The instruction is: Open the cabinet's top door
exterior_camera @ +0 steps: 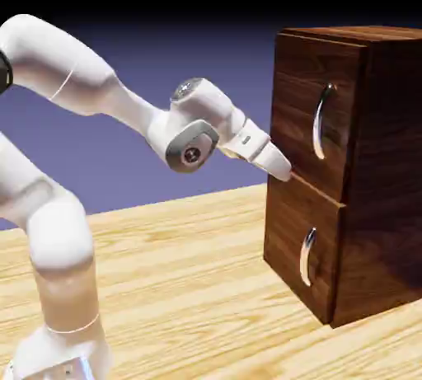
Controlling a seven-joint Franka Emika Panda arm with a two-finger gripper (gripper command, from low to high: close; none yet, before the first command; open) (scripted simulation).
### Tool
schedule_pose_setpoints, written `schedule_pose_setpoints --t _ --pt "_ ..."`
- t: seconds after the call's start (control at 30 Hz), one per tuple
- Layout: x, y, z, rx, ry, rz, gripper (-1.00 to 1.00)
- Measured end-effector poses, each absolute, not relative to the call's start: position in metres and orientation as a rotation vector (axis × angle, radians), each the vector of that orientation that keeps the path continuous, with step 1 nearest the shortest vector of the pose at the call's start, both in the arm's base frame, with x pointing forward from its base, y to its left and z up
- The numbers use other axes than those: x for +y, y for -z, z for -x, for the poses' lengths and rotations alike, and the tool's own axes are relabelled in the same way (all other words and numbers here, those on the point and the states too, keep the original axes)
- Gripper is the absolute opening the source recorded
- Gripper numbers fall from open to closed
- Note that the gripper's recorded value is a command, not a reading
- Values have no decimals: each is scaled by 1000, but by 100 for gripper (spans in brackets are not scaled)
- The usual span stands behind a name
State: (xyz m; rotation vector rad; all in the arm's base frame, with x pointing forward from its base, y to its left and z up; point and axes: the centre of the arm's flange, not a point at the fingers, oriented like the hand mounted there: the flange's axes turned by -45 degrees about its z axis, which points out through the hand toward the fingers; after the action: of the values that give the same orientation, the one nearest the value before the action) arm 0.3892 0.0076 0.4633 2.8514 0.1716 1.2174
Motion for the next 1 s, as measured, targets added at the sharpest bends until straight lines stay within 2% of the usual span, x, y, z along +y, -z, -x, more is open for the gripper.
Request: schedule_pose_setpoints --t 0.5,1.0 --pt "32 -513 -377 1075 -1157 -2264 100" --pt "28 -536 -360 1560 -933 -1508 100"
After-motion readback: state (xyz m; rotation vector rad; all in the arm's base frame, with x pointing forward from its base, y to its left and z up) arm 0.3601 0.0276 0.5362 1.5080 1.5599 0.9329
